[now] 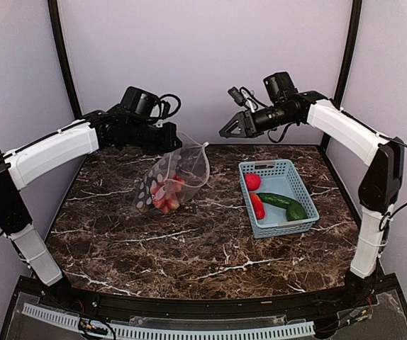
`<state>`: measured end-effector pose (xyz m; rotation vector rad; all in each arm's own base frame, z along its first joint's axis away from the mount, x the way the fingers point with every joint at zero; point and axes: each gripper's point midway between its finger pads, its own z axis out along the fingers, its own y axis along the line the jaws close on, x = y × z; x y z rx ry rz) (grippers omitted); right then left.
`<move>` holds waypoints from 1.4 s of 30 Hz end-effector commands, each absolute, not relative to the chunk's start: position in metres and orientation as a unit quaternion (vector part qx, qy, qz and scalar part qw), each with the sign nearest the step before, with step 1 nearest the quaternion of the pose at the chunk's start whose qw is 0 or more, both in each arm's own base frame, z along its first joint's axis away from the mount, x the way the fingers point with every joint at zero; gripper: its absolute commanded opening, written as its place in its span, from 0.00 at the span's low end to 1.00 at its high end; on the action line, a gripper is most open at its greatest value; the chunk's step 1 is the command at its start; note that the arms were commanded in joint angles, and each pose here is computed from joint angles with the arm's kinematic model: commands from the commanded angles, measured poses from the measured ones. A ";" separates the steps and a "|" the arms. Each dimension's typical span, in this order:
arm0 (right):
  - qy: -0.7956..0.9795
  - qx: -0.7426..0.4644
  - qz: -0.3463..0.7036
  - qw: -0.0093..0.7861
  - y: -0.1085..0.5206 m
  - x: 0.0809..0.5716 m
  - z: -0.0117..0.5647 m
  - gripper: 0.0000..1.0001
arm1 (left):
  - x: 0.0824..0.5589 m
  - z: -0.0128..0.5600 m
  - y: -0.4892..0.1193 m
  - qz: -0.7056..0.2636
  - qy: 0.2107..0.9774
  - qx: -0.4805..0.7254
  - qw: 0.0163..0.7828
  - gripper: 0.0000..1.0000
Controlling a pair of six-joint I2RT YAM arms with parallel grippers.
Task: Place the food in the zip-top bag and seal the zipper
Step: Pick up the fake vegetable from the bin.
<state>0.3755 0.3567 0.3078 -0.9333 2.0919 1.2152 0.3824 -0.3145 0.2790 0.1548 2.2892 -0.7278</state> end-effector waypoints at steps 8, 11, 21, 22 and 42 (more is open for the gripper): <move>0.827 -0.362 0.280 0.326 0.232 0.412 0.254 0.52 | 0.371 0.267 -0.315 -0.288 0.893 0.078 0.337 0.01; 0.841 -0.373 0.230 0.316 0.215 0.413 0.230 0.53 | 0.369 0.267 -0.318 -0.296 0.893 0.082 0.330 0.01; 0.870 -0.378 0.189 0.256 0.199 0.422 0.166 0.64 | 0.367 0.278 -0.324 -0.313 0.886 0.090 0.330 0.01; 0.871 -0.382 0.188 0.246 0.199 0.422 0.159 0.65 | 0.366 0.278 -0.324 -0.313 0.886 0.093 0.329 0.01; 0.892 -0.443 0.064 0.070 0.138 0.377 0.067 0.62 | 0.366 0.273 -0.326 -0.311 0.888 0.102 0.323 0.01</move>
